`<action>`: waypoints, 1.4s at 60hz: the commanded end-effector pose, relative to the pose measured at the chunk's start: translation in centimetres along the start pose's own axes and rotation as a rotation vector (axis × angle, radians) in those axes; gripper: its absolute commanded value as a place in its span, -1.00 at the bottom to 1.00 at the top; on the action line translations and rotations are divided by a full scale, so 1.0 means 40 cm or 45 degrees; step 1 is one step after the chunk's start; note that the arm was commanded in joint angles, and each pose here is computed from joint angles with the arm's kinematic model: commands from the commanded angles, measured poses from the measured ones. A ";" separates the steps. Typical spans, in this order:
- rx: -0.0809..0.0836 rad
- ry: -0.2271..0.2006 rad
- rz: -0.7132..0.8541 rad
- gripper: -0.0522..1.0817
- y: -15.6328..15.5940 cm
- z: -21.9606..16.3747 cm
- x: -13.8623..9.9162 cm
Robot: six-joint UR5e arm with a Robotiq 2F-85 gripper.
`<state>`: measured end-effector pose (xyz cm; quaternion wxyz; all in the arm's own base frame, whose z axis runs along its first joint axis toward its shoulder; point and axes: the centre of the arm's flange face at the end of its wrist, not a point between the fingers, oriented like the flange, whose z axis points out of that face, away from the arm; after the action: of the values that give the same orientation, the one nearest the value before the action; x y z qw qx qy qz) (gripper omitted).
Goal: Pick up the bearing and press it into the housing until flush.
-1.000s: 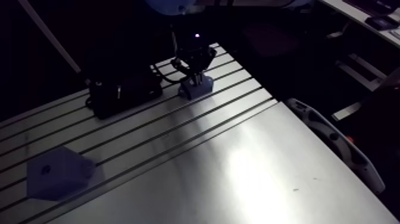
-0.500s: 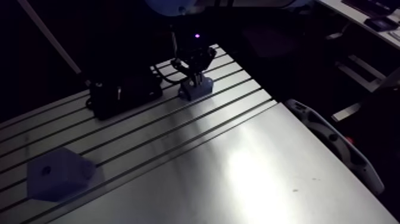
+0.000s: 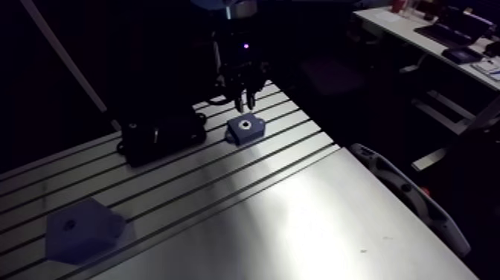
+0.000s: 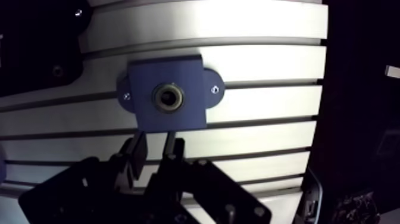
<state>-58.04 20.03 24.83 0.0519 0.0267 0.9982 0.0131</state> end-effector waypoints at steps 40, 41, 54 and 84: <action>-0.034 0.062 -0.084 -0.91 -0.540 -0.564 -0.175; -0.034 0.062 -0.084 -0.91 -0.540 -0.564 -0.175; -0.015 0.086 -0.099 -0.91 -0.575 -0.583 -0.195; 0.022 0.145 -0.099 -0.89 -0.589 -0.641 -0.192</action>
<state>-56.33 2.12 44.29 0.0268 0.0026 0.9995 0.0184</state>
